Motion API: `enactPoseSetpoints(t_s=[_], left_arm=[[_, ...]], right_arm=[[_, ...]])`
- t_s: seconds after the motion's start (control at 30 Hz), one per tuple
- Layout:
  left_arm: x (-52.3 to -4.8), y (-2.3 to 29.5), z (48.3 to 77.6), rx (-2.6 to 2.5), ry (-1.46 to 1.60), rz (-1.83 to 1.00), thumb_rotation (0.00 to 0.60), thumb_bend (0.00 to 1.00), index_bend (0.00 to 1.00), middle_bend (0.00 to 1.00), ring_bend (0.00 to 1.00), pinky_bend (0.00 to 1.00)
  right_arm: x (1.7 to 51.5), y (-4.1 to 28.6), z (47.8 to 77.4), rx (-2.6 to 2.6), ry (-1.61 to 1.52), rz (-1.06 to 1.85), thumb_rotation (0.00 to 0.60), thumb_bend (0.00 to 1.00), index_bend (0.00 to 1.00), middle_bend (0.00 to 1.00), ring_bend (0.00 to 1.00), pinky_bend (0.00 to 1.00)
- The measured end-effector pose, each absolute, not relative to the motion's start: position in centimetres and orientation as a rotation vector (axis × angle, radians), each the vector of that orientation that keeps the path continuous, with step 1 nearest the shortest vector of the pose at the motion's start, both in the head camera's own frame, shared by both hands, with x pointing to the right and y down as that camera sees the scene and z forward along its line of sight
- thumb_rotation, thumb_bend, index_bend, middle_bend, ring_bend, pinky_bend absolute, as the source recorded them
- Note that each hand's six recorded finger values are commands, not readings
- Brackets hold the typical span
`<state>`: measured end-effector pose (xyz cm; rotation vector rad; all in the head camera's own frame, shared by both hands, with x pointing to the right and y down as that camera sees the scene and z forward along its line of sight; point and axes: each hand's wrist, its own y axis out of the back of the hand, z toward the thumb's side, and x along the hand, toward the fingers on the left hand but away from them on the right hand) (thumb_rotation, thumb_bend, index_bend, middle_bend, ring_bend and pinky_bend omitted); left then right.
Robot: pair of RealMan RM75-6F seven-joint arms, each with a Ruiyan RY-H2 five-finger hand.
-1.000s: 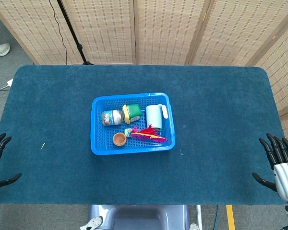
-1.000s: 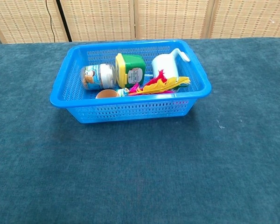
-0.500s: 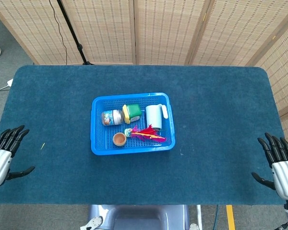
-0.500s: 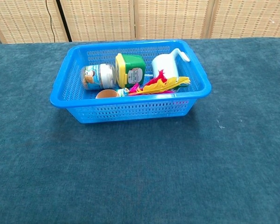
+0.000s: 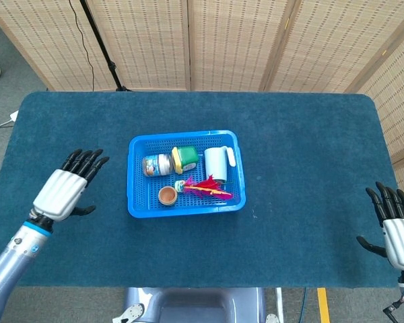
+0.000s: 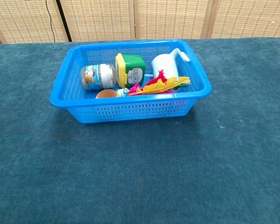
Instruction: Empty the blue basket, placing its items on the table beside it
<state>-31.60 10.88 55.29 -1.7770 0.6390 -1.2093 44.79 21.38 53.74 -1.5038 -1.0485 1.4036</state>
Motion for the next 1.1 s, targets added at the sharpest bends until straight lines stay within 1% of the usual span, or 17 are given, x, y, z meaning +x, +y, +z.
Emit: enactPoseSetpoints(t_s=[0.23,0.43,0.57,0.7,0.77,0.83,0.93,1.03,1.07,1.1], left_arm=[[-26.6,8.4,57.0,-1.760,0.445,-1.165,0.600,0.03,0.00,0.00,0.00,0.00],[-23.5,6.6,58.5,-1.698,0.324,-1.114,0.600,0.03,0.00,0.00,0.00,0.00],[-21.3,6.1,59.7,-1.675,0.287,-1.068,0.600,0.03,0.00,0.00,0.00,0.00],[-19.4,6.2,61.1,-1.672,0.262,-1.037,0.600,0.03,0.01,0.00,0.00,0.00],[-18.5,6.5,62.0,-1.681,0.263,-1.025,0.600,0.03,0.07,0.01,0.02,0.00],[-17.6,7.0,62.9,-1.695,0.269,-1.010,0.600,0.04,0.16,0.06,0.09,0.00],[-16.6,7.3,64.5,-1.695,0.287,-0.998,0.600,0.07,0.23,0.12,0.17,0.00],[-15.8,7.7,65.7,-1.693,0.306,-0.980,0.600,0.11,0.28,0.16,0.22,0.00],[-15.5,7.8,65.9,-1.691,0.312,-0.973,0.600,0.12,0.30,0.17,0.23,0.01],[-15.2,7.9,66.1,-1.687,0.317,-0.965,0.600,0.12,0.31,0.19,0.24,0.04]], right_arm=[[45.9,20.7,54.5,-1.472,-1.066,1.460,0.600,0.00,0.00,0.00,0.00,0.00],[46.3,20.4,54.7,-1.456,-1.075,1.475,0.600,0.00,0.00,0.00,0.00,0.00],[46.2,20.3,54.8,-1.456,-1.072,1.476,0.600,0.00,0.00,0.00,0.00,0.00],[46.2,20.3,55.1,-1.463,-1.066,1.482,0.600,0.00,0.00,0.00,0.00,0.00],[46.3,20.3,55.2,-1.466,-1.067,1.486,0.600,0.00,0.00,0.00,0.00,0.00],[46.5,20.3,55.2,-1.466,-1.072,1.494,0.600,0.00,0.00,0.00,0.00,0.00],[46.7,20.2,55.3,-1.470,-1.074,1.502,0.600,0.00,0.00,0.00,0.00,0.00],[46.8,20.2,55.3,-1.470,-1.076,1.505,0.600,0.00,0.00,0.00,0.00,0.00],[46.8,20.2,55.3,-1.470,-1.077,1.505,0.600,0.00,0.00,0.00,0.00,0.00],[46.8,20.2,55.3,-1.470,-1.077,1.506,0.600,0.00,0.00,0.00,0.00,0.00]])
